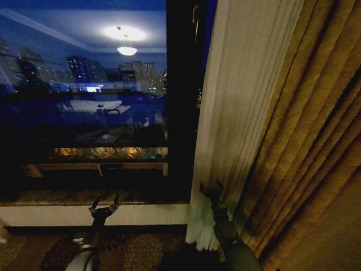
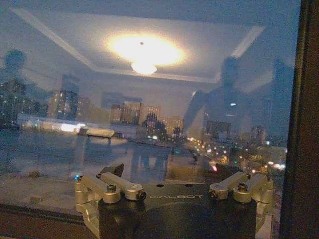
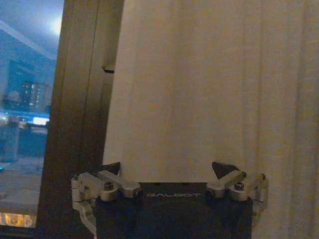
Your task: Open the curtains by pulling them apart, changing their state from closed to fully open.
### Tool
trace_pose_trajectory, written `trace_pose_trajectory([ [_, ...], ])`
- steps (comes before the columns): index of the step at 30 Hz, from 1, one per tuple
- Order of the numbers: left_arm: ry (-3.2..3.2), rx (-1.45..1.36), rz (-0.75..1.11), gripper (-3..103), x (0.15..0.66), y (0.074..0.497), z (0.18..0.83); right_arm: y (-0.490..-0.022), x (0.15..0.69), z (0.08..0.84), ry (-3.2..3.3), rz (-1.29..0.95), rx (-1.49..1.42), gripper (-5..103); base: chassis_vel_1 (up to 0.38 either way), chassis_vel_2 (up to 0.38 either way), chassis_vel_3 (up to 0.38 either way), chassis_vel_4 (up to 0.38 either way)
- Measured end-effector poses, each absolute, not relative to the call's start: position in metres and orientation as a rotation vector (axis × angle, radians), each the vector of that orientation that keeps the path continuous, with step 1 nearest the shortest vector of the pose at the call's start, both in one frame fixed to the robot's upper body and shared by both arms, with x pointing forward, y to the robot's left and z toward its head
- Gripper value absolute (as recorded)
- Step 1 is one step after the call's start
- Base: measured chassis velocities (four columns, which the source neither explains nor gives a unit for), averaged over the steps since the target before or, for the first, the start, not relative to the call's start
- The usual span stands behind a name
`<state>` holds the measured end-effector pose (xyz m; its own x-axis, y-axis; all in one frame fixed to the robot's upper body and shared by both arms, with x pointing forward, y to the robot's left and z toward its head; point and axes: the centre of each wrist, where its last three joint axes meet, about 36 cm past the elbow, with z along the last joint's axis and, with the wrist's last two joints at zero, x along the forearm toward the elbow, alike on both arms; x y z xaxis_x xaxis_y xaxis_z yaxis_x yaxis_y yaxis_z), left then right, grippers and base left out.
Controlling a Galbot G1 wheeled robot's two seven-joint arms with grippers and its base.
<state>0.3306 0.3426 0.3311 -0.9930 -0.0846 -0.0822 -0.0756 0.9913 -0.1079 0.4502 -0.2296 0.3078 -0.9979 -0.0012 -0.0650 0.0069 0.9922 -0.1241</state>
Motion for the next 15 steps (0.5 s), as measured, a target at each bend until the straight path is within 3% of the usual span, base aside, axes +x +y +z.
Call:
trace_pose_trajectory([
  [8, 3.048, -0.123, -0.16, 100, 0.3306, 0.3426, 0.3311, -0.2296, 0.4504, 0.3078, 3.07, -0.192, 0.004, 100, 0.153, 0.15, -0.15, -0.144],
  [15, 3.048, -0.123, -0.16, 100, 0.3306, 0.3427, 0.3311, -0.2296, 0.4505, 0.3076, 3.071, -0.192, 0.004, 100, 0.246, 0.255, -0.273, -0.247],
])
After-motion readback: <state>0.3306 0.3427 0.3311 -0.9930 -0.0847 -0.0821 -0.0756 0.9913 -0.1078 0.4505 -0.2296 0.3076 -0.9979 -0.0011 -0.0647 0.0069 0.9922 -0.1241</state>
